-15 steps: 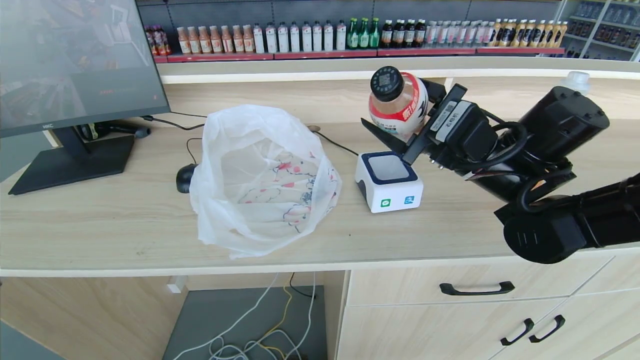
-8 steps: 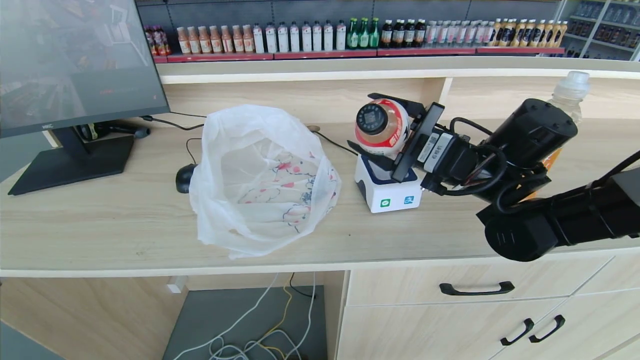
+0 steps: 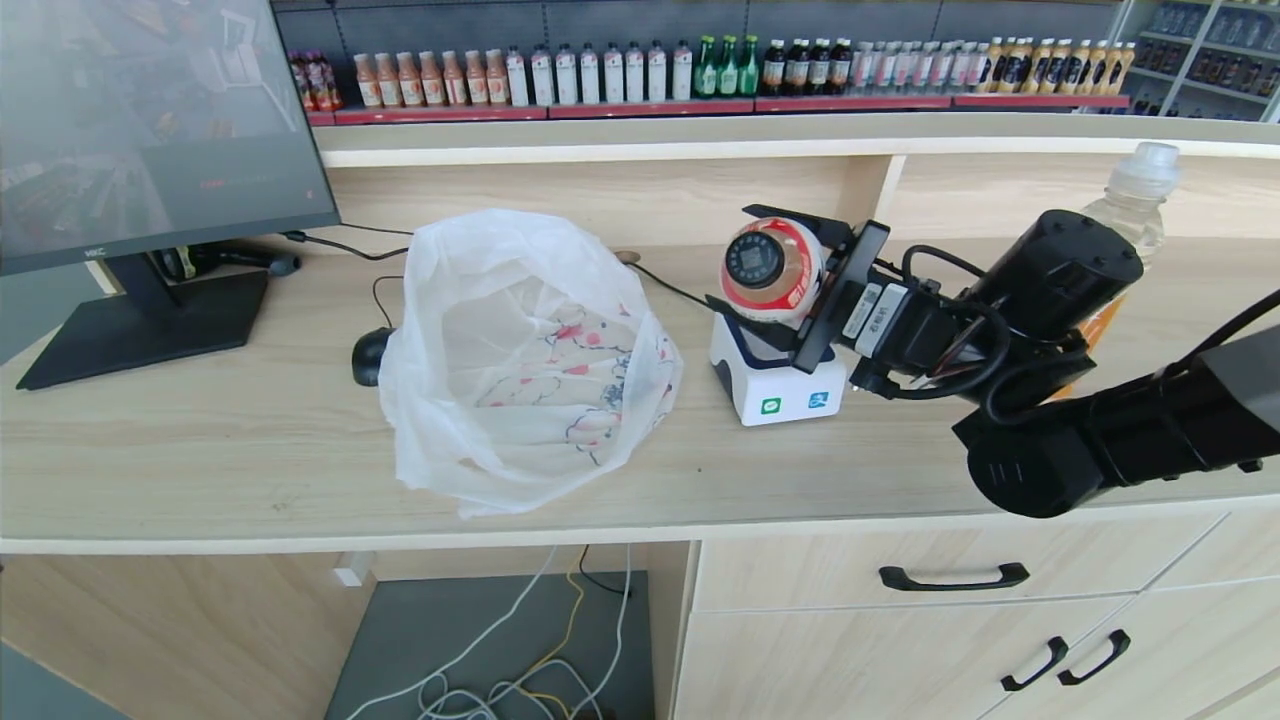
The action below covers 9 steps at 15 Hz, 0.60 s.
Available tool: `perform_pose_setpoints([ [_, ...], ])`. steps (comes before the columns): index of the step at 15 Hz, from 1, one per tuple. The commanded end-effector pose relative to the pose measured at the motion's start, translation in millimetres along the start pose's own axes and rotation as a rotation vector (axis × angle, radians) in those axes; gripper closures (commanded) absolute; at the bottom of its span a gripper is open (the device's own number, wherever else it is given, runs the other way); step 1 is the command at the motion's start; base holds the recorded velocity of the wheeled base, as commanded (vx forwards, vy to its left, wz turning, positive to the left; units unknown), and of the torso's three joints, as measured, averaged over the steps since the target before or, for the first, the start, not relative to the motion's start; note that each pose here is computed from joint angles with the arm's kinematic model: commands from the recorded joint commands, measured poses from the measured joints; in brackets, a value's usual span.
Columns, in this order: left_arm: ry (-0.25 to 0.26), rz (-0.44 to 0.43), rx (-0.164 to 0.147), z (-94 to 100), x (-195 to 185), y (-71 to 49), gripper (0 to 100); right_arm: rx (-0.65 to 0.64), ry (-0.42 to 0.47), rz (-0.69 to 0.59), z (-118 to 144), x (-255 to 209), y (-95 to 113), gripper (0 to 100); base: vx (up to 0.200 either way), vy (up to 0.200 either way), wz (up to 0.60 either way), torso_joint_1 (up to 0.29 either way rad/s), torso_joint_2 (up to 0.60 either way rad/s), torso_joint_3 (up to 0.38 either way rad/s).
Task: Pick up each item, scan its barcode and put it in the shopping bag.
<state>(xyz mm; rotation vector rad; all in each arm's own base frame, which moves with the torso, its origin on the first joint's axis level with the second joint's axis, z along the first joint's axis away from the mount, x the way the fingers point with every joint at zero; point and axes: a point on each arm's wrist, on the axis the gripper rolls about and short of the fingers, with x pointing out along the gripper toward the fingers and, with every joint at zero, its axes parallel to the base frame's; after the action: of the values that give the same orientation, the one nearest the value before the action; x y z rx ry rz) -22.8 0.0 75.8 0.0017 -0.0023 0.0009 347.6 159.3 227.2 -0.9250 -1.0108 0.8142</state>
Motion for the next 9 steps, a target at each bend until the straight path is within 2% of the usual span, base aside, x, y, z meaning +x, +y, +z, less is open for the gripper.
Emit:
perform_pose_setpoints([
  [1, -0.001, 0.001, 0.000, 0.0, 0.0, 0.0, 0, 0.001, 0.001, 0.000, -2.9, 0.7, 2.4, 100, 0.000, 0.000, 0.00, 0.000, 0.00, 0.000],
  [9, -0.001, 0.001, 0.000, 0.0, 0.0, 0.0, 0, 0.011, 0.006, 0.009, -8.3, 1.3, 9.0, 100, 0.000, 0.000, 0.00, 0.000, 0.00, 0.000],
])
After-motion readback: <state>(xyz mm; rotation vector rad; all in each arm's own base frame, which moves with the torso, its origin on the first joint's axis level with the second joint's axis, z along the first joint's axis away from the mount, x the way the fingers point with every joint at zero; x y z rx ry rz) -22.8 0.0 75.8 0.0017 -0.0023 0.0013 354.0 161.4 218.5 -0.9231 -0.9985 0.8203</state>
